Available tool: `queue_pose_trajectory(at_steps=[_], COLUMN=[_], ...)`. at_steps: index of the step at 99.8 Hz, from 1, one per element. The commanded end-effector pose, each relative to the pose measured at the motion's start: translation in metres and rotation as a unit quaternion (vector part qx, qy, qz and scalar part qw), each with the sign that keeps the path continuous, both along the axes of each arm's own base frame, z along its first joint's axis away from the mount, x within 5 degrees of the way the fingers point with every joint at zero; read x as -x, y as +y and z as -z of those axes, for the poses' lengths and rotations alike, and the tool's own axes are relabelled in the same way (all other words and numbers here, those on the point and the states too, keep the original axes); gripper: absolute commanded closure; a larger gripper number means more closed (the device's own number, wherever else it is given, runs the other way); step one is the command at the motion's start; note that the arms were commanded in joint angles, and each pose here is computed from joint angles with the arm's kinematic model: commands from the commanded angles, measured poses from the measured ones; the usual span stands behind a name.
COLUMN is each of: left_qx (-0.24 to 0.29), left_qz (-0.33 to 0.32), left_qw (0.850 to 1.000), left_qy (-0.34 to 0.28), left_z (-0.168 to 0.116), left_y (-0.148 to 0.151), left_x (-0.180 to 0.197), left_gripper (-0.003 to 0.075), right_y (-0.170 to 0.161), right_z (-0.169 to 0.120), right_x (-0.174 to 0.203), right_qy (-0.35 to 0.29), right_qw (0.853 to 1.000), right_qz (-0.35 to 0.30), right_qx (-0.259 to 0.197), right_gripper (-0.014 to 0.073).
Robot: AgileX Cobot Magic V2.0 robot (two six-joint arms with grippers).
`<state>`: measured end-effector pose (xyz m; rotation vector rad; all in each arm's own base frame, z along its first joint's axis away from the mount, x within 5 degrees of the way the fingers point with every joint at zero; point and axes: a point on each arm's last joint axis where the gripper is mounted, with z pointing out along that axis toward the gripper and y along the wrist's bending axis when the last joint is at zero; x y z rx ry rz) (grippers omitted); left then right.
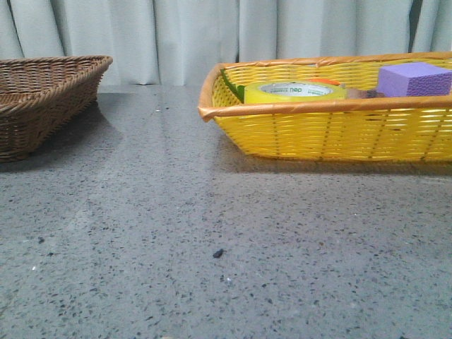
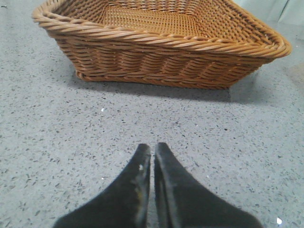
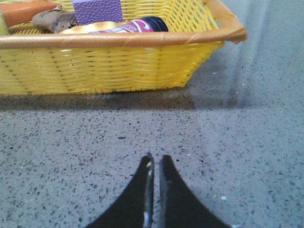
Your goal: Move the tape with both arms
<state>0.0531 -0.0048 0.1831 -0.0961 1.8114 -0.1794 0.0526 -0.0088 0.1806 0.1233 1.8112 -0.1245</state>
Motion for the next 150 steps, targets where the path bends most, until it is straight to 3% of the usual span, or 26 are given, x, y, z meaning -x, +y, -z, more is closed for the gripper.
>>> queue_pose_trajectory(at_steps=[1, 122, 150], left_qx=[0.009, 0.011, 0.015], left_qz=[0.001, -0.002, -0.008], left_qw=[0.999, 0.997, 0.988], left_qy=[-0.031, -0.079, -0.152], left_z=[-0.002, -0.011, -0.024], left_y=[0.0, 0.0, 0.002], left_x=[0.001, -0.001, -0.001], left_gripper=[0.0741, 0.0741, 0.0741], right_y=[0.0, -0.001, 0.0], right_z=[0.004, 0.004, -0.005], right_x=[0.0, 0.0, -0.001], right_qy=[-0.009, -0.008, -0.06], right_qw=[1.0, 1.0, 0.998], right_qz=[-0.002, -0.001, -0.004], right_qx=[0.015, 0.025, 0.031], right_gripper=[0.0662, 0.0662, 0.0662])
